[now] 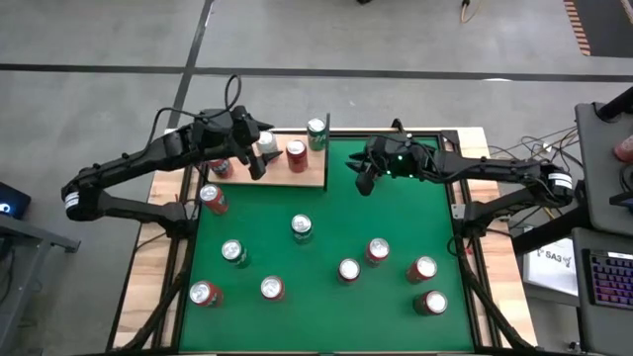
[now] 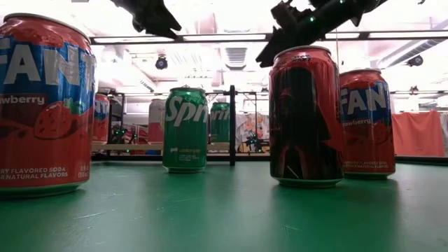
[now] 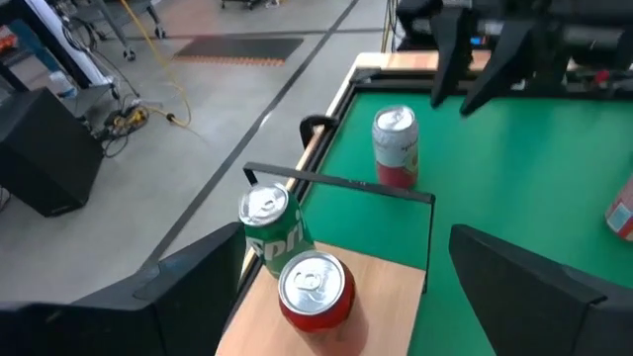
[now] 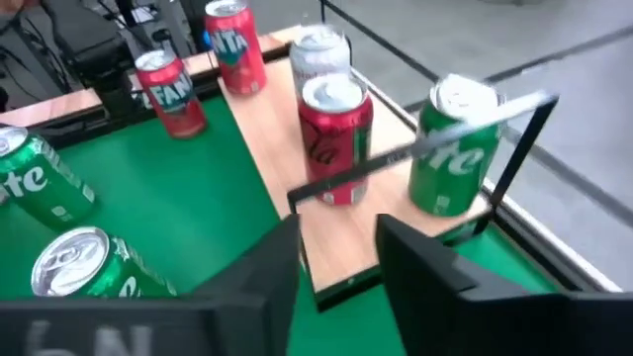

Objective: Place canned beverage on shelf
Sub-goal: Put the red-black soda can on the shelf

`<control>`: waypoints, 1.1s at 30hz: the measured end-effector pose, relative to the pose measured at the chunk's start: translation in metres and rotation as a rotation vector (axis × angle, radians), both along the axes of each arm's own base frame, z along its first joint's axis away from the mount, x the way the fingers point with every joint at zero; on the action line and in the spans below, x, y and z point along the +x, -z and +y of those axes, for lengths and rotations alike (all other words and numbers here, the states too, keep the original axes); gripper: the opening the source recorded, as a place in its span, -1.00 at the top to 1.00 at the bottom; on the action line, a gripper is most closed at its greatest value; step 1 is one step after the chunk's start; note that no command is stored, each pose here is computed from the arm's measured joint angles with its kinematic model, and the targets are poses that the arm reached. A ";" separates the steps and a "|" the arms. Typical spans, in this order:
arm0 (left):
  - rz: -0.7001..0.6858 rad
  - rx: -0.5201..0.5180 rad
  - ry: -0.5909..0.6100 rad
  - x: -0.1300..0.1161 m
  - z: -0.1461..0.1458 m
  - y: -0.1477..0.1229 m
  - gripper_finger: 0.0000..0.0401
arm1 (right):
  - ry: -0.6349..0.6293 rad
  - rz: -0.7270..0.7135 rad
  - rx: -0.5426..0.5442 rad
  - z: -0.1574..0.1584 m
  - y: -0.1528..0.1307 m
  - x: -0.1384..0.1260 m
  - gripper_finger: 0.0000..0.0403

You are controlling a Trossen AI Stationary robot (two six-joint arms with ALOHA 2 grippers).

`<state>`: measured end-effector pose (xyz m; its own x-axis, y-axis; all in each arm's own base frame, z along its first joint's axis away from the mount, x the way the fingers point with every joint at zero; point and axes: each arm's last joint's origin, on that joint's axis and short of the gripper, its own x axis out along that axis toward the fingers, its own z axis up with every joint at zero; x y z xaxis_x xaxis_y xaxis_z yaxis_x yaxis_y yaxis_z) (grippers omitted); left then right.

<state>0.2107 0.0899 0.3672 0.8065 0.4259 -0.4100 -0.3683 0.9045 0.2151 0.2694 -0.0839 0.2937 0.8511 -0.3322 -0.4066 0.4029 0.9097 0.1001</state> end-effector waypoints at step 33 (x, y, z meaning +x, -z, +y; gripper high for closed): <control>0.359 -0.099 -0.029 0.075 0.033 0.107 0.91 | -0.084 0.065 -0.091 0.010 -0.015 0.002 0.94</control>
